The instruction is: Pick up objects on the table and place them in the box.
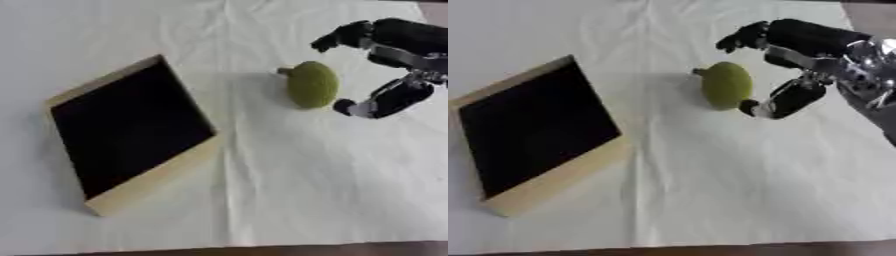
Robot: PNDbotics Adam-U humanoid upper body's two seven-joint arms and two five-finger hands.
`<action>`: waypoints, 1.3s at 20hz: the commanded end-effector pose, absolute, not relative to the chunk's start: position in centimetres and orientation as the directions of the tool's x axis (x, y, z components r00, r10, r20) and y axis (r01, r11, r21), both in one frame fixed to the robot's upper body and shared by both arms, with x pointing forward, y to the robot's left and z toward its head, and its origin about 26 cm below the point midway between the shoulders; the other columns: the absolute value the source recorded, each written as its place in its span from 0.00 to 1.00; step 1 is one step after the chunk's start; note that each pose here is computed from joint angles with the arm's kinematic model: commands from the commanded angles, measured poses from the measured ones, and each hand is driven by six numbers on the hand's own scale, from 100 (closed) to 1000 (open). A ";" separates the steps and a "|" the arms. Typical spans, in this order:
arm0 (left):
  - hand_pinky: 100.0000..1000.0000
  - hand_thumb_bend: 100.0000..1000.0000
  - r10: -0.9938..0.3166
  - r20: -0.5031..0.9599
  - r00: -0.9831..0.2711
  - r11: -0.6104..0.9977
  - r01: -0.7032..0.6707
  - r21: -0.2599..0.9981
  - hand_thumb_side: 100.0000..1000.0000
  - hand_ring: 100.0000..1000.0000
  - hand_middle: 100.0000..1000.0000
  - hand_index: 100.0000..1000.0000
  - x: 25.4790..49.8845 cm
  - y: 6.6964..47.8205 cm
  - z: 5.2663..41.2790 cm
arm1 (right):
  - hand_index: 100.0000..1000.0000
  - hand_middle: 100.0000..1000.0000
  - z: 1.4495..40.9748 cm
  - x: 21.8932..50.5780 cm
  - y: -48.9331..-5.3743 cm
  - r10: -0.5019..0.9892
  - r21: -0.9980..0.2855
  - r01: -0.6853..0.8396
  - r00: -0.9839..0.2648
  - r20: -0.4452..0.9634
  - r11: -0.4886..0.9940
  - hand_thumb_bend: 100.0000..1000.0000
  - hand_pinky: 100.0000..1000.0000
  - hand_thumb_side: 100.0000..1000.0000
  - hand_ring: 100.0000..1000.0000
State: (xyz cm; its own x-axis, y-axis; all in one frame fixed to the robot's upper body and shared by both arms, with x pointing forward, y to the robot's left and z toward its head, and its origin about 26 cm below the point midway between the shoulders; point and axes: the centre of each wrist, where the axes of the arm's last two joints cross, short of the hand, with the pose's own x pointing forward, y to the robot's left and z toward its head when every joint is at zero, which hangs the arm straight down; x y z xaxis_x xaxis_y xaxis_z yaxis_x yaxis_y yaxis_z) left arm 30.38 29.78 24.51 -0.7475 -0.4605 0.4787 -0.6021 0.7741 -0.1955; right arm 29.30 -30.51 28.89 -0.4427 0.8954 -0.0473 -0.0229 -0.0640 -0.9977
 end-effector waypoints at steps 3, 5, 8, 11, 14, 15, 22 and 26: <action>0.54 0.97 -0.461 0.455 -0.762 0.782 -0.591 -0.197 0.81 0.58 0.60 0.71 30.1 29.7 25.2 | 0.93 0.80 29.6 29.0 -30.1 0.914 -0.997 -0.020 -0.402 -0.059 -0.074 0.35 0.88 0.00 0.87; 0.54 0.97 -0.460 0.455 -0.763 0.783 -0.590 -0.198 0.81 0.58 0.60 0.71 30.1 29.7 25.3 | 0.93 0.80 29.5 29.1 -30.0 0.920 -0.997 -0.031 -0.388 -0.052 -0.069 0.35 0.88 0.00 0.87; 0.54 0.97 -0.458 0.455 -0.764 0.784 -0.588 -0.199 0.81 0.58 0.60 0.71 30.1 29.7 25.2 | 0.93 0.80 29.4 29.6 -30.2 0.932 -0.997 -0.038 -0.359 -0.048 -0.066 0.36 0.88 0.00 0.87; 0.54 0.97 -0.456 0.458 -0.763 0.783 -0.588 -0.201 0.80 0.58 0.60 0.71 30.1 29.6 25.2 | 0.93 0.80 29.0 30.4 -30.8 0.945 -0.997 -0.048 -0.324 -0.038 -0.057 0.36 0.88 0.00 0.87; 0.53 0.97 -0.455 0.459 -0.763 0.783 -0.588 -0.202 0.80 0.58 0.60 0.71 30.2 29.6 25.2 | 0.93 0.81 28.8 31.1 -31.3 0.954 -0.998 -0.045 -0.299 -0.034 -0.050 0.36 0.88 0.00 0.87; 0.53 0.97 -0.454 0.460 -0.763 0.783 -0.588 -0.203 0.80 0.58 0.60 0.71 30.2 29.6 25.2 | 0.93 0.81 28.7 31.3 -31.4 0.956 -0.998 -0.041 -0.292 -0.033 -0.048 0.36 0.88 0.00 0.87; 0.53 0.97 -0.449 0.465 -0.764 0.783 -0.586 -0.207 0.80 0.58 0.60 0.70 30.2 29.5 25.1 | 0.93 0.81 28.1 32.9 -32.4 0.972 -0.998 -0.045 -0.232 -0.020 -0.031 0.35 0.88 0.00 0.87; 0.53 0.97 -0.445 0.469 -0.763 0.783 -0.586 -0.210 0.80 0.58 0.60 0.70 30.2 29.5 25.0 | 0.92 0.79 27.4 33.5 -32.6 0.972 -0.997 -0.083 -0.235 0.009 -0.011 0.35 0.88 0.01 0.87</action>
